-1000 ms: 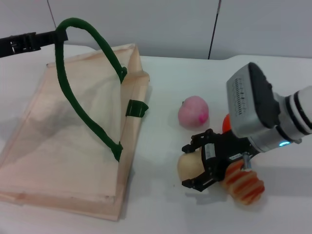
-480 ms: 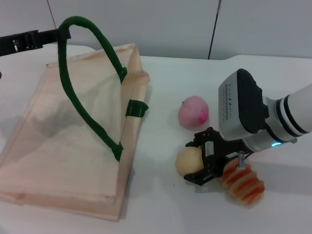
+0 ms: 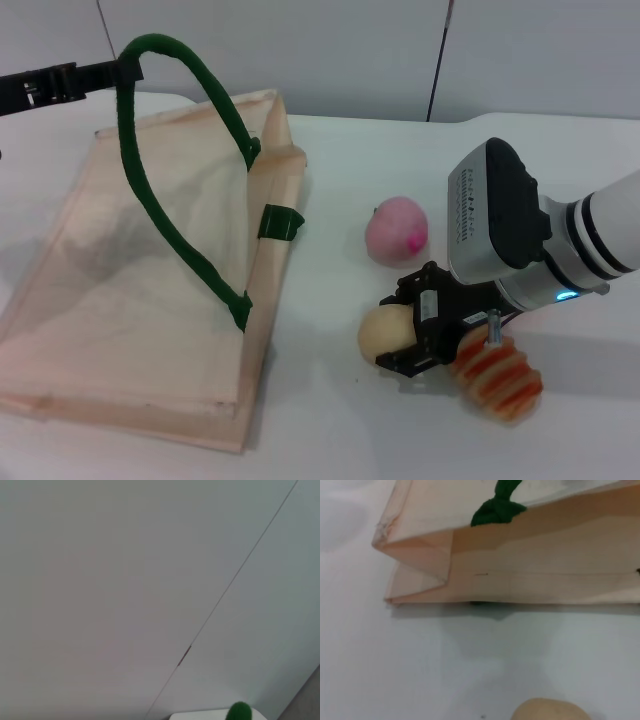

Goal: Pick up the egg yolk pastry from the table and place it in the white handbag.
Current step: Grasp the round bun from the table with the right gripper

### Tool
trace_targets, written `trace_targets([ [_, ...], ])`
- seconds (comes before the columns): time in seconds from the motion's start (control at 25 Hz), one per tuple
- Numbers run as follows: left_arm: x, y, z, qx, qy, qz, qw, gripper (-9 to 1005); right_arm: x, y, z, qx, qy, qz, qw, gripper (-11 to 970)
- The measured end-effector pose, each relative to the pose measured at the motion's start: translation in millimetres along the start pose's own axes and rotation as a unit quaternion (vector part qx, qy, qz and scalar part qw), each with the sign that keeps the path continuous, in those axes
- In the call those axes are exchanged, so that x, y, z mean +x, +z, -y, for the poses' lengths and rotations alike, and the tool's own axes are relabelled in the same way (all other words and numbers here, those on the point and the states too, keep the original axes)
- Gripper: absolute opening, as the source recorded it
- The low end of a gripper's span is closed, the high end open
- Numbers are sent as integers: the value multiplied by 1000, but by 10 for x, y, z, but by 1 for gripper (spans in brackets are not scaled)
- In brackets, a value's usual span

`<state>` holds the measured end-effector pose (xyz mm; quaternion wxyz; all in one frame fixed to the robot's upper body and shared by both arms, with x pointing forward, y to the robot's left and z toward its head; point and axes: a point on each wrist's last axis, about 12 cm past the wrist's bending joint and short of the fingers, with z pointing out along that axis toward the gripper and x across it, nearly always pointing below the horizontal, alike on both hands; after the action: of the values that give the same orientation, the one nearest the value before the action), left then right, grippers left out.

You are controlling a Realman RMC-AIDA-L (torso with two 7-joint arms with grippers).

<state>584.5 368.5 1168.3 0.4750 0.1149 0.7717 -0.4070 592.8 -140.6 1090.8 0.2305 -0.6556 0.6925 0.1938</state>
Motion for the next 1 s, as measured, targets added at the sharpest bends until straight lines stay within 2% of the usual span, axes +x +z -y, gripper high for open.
trace_targets([
  [0.4,14,-21,-5,-1,-2,2,1000,186,-27,-12,-10,0,-4,5,1000,698],
  [0.8,15,-25,-4,0,-2,3,1000,194,-101,-100,-82,-6,-24,23,999,684],
  [1.0,14,-25,9,5,-2,4,1000,197,-179,-173,-66,1,-33,38,999,675],
])
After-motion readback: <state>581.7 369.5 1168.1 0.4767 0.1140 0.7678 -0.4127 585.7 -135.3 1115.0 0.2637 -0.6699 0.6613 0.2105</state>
